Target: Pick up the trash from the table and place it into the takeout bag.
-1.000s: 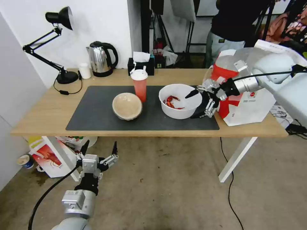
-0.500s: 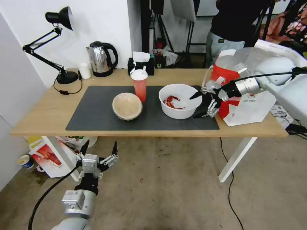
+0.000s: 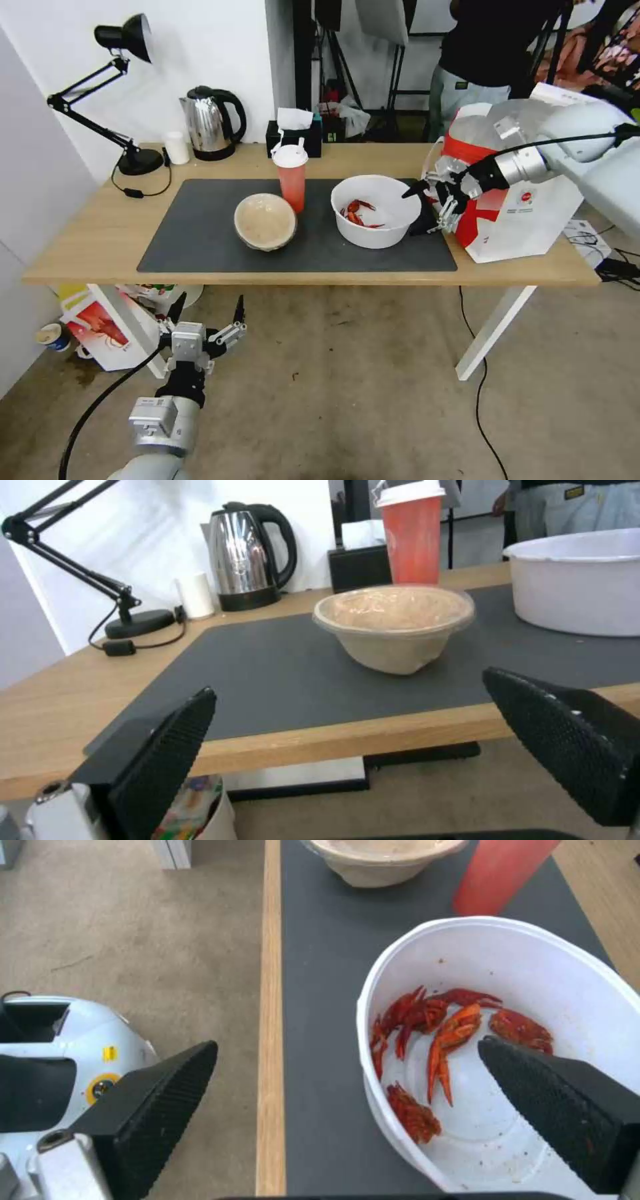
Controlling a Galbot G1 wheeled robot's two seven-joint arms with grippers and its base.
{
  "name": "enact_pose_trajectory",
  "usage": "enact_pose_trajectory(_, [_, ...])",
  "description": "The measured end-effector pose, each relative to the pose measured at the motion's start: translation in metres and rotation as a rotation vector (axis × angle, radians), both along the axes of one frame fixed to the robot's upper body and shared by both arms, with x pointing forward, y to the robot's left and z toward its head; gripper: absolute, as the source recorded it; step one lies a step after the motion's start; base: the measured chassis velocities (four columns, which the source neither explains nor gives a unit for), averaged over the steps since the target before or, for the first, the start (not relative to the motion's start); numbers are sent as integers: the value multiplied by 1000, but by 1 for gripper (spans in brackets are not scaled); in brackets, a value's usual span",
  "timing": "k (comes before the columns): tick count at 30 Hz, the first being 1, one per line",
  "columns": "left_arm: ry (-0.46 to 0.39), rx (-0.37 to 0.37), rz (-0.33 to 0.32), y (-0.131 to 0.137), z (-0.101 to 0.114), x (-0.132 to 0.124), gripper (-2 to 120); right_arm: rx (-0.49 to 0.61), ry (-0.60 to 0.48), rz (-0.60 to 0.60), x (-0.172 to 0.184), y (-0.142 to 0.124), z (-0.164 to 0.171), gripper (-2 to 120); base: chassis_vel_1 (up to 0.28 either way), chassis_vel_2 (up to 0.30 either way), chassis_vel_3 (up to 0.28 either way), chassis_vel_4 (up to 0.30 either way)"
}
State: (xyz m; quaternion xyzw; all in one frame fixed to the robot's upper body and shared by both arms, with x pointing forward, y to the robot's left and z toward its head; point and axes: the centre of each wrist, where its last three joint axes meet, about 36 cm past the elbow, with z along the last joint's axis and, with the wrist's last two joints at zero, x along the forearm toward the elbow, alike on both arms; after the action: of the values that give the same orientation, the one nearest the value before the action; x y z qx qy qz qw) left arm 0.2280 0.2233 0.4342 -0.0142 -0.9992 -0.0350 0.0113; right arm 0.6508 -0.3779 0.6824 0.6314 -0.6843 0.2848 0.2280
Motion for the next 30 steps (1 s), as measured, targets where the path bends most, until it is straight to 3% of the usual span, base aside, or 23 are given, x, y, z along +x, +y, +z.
enact_pose_trajectory(30, [0,0,0,0,0,0,100,-29,68,19,26,7,-31,100,0,0,0,0])
